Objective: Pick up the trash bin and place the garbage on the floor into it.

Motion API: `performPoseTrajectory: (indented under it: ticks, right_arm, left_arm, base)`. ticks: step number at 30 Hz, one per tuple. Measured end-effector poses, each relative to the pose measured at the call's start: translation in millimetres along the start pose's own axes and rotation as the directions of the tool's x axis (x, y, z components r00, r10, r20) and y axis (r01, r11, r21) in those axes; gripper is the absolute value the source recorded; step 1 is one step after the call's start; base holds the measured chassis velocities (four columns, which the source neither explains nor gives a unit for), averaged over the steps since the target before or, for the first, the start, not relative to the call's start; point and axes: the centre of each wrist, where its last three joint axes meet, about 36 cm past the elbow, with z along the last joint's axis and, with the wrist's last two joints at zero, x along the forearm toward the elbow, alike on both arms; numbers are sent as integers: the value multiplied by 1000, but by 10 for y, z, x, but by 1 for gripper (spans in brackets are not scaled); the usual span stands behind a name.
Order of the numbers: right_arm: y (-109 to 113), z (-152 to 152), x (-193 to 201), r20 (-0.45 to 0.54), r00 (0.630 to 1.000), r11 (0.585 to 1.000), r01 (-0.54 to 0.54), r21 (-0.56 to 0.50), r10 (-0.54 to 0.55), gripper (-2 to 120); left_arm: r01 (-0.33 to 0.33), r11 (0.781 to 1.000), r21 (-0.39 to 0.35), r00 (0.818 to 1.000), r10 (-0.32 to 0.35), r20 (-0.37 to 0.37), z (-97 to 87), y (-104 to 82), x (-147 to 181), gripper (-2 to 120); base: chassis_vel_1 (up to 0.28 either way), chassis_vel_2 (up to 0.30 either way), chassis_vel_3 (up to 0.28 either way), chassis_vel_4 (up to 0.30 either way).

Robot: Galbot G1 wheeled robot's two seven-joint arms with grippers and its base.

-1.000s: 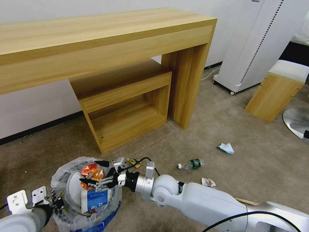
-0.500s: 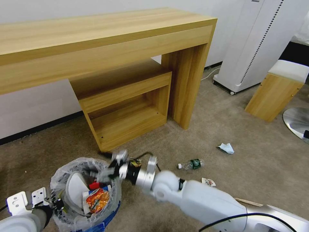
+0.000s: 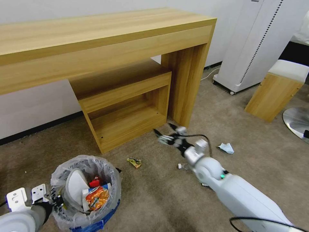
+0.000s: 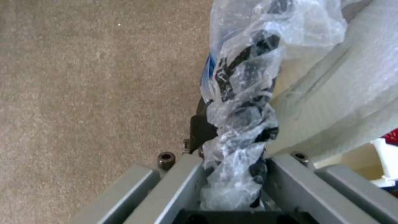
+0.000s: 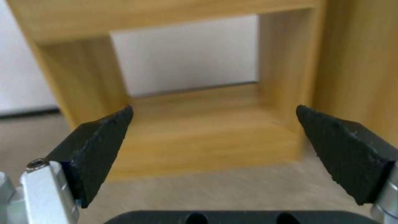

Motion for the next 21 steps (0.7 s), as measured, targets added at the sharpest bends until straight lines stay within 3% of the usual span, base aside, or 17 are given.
performPoseTrajectory:
  ticks: [2,4,5,10,12,17,20,21]
  right_arm:
    - [-25,17,25,-5,1000,1000,-4,9,4,100]
    - [-276,255,191,-47,999,995,15,103,-10,100]
    - [-276,255,191,-47,999,995,15,103,-10,100]
    - [-477,521,165,-73,989,981,141,134,-132,100]
    - [-569,640,19,-83,958,950,283,130,-274,100]
    - [-601,701,-141,-85,926,919,375,122,-367,100]
    - [-586,786,-506,-92,846,842,532,90,-525,100]
    - [-586,786,-506,-92,846,842,532,90,-525,100]
  left_arm:
    - [0,1000,0,1000,0,0,-4,1,-5,0]
    - [1,1000,-5,1000,-1,4,-33,7,-31,0]
    - [1,1000,-5,1000,-1,4,-33,7,-31,0]
    - [6,1000,-8,1000,-6,9,-72,19,-57,0]
    - [7,1000,-3,1000,-7,10,-107,35,-69,0]
    - [15,1000,2,1000,-15,10,-134,58,-93,0]
    - [28,1000,13,1000,-28,2,-143,99,-143,0]
    - [28,1000,13,1000,-28,2,-143,99,-143,0]
  base:
    - [0,0,0,0]
    - [0,0,0,0]
    - [0,0,0,0]
    - [0,0,0,0]
    - [0,0,0,0]
    - [0,0,0,0]
    - [0,0,0,0]
    - [0,0,0,0]
